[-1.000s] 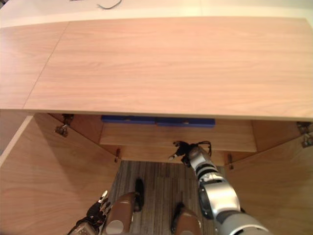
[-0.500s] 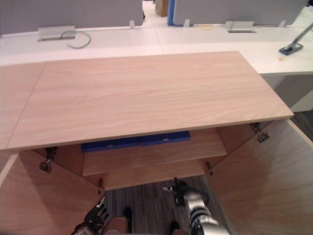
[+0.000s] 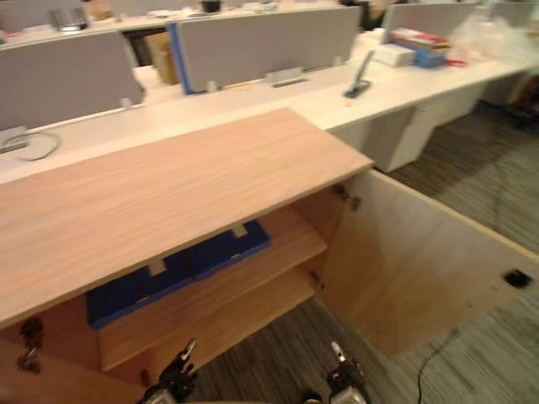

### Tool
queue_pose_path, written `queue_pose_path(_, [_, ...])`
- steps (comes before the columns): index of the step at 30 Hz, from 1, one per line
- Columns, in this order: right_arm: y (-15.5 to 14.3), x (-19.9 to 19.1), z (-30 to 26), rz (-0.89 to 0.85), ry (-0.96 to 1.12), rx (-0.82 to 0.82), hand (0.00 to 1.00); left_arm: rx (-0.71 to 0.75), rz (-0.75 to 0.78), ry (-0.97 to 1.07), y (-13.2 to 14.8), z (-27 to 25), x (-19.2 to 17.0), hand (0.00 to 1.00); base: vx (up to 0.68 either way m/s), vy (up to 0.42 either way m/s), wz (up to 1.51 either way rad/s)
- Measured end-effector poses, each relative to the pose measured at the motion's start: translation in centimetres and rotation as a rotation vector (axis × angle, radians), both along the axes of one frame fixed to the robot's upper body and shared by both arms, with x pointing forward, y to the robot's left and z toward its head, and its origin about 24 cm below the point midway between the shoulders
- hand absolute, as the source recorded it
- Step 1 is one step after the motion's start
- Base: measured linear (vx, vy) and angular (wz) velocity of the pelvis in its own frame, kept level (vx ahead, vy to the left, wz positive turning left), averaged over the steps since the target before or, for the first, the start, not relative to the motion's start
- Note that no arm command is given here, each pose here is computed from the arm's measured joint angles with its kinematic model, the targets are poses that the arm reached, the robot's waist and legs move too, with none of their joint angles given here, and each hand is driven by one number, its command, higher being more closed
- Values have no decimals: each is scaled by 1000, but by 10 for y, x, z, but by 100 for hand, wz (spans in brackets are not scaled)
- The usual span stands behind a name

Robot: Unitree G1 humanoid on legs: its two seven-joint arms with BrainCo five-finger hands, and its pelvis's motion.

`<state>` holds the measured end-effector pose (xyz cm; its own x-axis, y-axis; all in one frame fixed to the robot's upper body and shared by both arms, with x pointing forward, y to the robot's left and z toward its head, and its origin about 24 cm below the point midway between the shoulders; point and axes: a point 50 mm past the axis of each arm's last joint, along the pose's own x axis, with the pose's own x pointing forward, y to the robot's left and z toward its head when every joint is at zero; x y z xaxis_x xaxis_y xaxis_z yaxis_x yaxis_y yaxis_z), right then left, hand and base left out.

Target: Walk over to the cabinet, pick up the folder, carry it to the office cabinet, place the folder inside the office cabinet, then close the office cabinet door

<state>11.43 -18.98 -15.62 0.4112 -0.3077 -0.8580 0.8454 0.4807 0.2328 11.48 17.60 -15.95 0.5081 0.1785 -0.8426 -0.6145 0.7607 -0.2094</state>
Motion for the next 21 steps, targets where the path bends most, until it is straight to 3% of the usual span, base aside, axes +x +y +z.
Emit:
queue_pose_path(12, [-26, -24, -5, -423, 39, 69, 0, 6, 101, 44, 17, -4, -24, 0, 83, -31, -36])
queue_pose_path(21, [-51, -16, 2, -474, 23, 3, 0, 2, 165, 81, 25, -6, -35, 0, 51, 34, -26])
